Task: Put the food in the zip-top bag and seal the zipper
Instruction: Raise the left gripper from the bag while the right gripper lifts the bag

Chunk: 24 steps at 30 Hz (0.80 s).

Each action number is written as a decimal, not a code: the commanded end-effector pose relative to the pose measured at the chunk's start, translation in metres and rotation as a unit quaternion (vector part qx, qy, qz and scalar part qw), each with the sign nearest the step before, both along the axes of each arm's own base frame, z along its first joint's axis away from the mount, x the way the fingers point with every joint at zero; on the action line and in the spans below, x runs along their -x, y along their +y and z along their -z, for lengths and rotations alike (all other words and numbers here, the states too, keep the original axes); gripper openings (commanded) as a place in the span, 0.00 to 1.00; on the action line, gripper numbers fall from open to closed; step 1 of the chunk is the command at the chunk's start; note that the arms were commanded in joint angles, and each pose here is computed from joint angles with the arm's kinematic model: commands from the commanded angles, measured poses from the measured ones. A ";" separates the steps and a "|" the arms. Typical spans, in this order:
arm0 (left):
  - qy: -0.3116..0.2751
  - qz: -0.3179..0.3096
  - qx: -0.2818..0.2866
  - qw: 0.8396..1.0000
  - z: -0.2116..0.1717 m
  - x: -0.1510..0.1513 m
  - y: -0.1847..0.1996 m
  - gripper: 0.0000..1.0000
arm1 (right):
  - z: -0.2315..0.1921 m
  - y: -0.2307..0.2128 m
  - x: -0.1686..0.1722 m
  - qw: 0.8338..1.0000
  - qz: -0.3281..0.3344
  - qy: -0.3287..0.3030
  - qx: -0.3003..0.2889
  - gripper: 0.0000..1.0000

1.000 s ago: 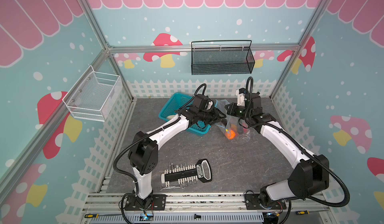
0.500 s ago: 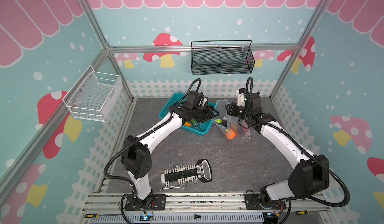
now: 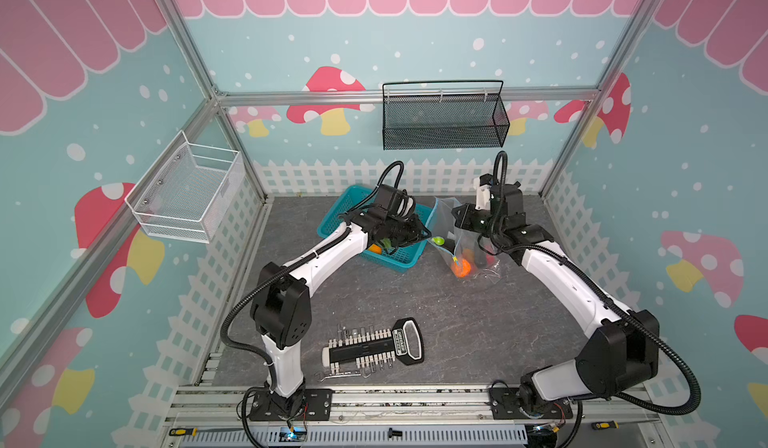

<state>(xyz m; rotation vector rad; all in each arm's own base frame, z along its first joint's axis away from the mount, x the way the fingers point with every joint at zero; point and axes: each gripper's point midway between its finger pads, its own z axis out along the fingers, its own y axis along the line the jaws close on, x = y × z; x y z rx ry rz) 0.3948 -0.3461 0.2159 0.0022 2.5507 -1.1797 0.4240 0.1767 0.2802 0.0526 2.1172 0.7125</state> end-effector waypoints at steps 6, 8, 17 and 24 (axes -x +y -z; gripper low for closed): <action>-0.023 0.020 0.034 0.999 -0.033 0.006 -0.012 0.04 | -0.034 -0.008 0.008 0.999 0.013 -0.037 0.008 0.02; -0.027 0.025 0.041 0.998 -0.040 0.009 -0.016 0.01 | -0.036 -0.011 0.010 0.999 0.017 -0.040 0.011 0.02; -0.040 0.052 0.076 0.995 -0.075 0.025 -0.042 0.00 | -0.053 -0.030 0.020 0.997 0.040 -0.056 0.028 0.02; -0.048 0.070 0.097 0.992 -0.098 0.038 -0.060 0.00 | -0.071 -0.052 0.032 0.993 0.071 -0.074 0.051 0.03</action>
